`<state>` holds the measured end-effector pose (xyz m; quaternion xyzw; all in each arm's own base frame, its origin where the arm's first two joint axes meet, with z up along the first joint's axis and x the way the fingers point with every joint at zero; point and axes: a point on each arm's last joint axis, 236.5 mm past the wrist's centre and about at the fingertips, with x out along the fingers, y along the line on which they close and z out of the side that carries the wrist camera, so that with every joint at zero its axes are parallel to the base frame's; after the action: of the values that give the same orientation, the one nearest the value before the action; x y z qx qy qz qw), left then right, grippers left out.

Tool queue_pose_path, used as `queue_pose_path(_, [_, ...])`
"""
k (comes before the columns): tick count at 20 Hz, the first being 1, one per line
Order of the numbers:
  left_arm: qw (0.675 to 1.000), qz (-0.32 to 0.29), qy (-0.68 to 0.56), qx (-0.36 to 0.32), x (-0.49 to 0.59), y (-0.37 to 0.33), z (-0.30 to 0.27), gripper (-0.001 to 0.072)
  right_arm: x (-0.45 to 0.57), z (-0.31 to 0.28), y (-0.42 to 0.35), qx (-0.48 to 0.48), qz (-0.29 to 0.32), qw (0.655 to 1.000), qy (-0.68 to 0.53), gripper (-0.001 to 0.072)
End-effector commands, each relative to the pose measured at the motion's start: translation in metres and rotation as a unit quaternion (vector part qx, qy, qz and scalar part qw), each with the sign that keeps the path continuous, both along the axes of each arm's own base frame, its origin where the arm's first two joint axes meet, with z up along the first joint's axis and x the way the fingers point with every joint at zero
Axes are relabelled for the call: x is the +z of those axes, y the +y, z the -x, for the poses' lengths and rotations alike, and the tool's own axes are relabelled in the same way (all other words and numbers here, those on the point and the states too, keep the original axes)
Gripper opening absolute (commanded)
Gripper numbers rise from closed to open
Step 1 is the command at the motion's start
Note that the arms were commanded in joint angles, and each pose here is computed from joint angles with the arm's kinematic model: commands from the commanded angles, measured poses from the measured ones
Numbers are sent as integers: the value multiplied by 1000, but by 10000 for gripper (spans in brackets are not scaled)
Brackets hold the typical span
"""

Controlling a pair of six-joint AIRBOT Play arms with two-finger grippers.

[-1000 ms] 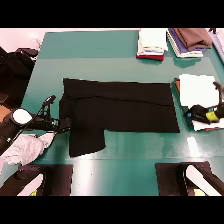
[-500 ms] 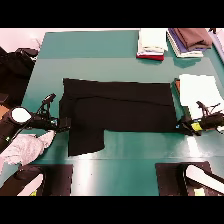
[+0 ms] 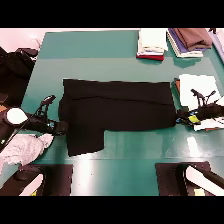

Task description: Fold the shirts.

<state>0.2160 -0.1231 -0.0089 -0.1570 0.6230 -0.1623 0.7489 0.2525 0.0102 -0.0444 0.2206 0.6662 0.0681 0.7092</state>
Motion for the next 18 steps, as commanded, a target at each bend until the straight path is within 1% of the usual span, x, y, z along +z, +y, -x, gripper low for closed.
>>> queue_pose_path(1, [1000, 8, -13, -6, 27, -4, 25, 21, 30, 38, -16, 43, 61, 997, 8, 15])
queue_pose_path(4, [1000, 11, -14, -17, 40, -3, 49, 22, 50, 51, -27, 44, 105, 993, -16, 15])
queue_pose_path(6, [999, 5, -32, -15, 46, -1, 39, 21, 58, 39, -30, 32, 120, 991, -57, 14])
queue_pose_path(9, [995, -12, -95, -5, 60, 4, -10, 22, 53, 24, -33, 18, 113, 992, -54, 15])
queue_pose_path(12, [990, -28, -139, -1, 67, 6, -71, 23, 56, -12, -39, 23, 114, 991, -59, 14])
queue_pose_path(15, [986, -55, -159, 15, 60, 12, -138, 23, 63, -60, -40, 24, 117, 990, -75, 15])
queue_pose_path(18, [987, -59, -150, 21, 46, 8, -184, 24, 60, -98, -40, 30, 113, 991, -70, 15])
